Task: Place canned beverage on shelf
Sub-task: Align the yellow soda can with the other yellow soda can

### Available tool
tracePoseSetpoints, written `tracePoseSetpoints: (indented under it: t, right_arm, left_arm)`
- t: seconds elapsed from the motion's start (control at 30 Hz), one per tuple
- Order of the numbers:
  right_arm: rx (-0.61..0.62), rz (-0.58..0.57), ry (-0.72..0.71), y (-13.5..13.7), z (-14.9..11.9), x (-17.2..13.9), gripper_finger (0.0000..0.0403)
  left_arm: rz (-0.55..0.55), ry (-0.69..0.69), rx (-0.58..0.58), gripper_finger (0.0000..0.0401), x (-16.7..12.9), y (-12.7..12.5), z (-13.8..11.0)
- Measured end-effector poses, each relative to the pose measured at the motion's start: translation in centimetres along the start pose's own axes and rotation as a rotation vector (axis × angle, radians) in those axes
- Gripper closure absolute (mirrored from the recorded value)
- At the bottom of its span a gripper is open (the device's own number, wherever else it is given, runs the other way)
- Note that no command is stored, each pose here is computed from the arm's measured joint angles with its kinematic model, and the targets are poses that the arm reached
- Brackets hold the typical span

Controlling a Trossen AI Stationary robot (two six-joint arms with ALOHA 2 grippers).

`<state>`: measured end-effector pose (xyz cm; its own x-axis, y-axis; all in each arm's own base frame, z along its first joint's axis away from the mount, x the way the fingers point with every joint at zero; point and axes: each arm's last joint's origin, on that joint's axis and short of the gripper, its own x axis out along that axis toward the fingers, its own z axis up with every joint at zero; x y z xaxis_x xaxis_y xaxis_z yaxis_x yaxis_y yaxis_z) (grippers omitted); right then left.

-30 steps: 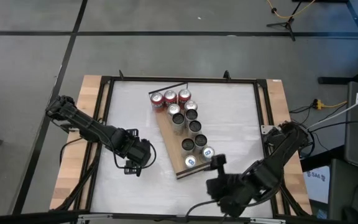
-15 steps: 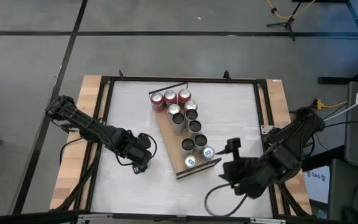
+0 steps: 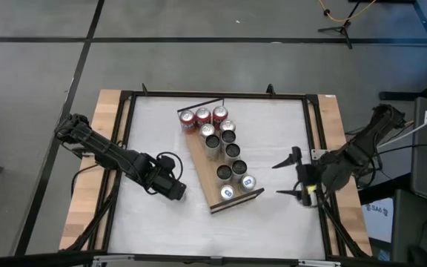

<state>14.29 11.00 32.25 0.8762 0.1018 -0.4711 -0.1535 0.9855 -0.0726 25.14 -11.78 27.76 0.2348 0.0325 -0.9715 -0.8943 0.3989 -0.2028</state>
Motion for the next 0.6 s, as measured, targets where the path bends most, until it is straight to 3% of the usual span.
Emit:
tracePoseSetpoints:
  t: [0.27,0.6]
  right_arm:
    - [-0.008,0.077,-0.223,-1.8,-6.5,-0.4,0.0036]
    - [-0.065,0.188,-0.422,-2.4,-11.1,-0.2,0.0036]
  left_arm:
    - [0.009,0.038,-0.241,0.0161,0.0,0.0,-0.1]
    - [0.056,0.104,-0.363,0.0161,0.1,0.3,0.6]
